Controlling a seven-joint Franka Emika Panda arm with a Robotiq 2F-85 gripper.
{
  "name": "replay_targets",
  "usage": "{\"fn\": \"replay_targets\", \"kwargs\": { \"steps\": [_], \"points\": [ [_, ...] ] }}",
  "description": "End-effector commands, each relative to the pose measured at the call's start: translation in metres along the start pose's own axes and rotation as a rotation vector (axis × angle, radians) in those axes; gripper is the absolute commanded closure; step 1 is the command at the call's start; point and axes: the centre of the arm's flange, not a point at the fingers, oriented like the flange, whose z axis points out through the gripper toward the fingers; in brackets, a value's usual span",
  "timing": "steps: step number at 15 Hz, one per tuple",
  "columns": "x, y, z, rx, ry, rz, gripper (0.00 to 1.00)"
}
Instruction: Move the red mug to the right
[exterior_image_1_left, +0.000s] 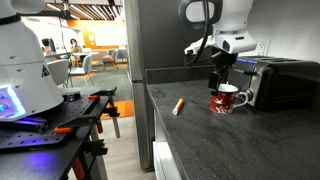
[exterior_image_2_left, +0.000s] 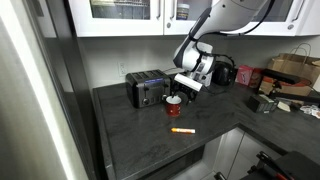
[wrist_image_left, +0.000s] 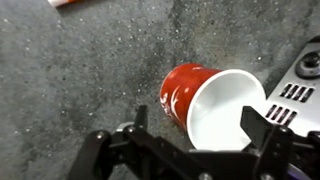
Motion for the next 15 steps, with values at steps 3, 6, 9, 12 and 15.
{"fn": "replay_targets", "kwargs": {
  "steps": [3,6,9,12,15],
  "points": [
    [0.014,-0.005,0.016,-0.007,-0.028,0.037,0.00],
    [0.018,-0.006,0.025,-0.017,-0.057,0.032,0.00],
    [0.019,-0.006,0.035,-0.025,-0.085,0.025,0.26],
    [0.020,-0.006,0.039,-0.030,-0.089,0.025,0.51],
    [0.022,-0.007,0.038,-0.026,-0.084,0.028,0.73]
  ]
}}
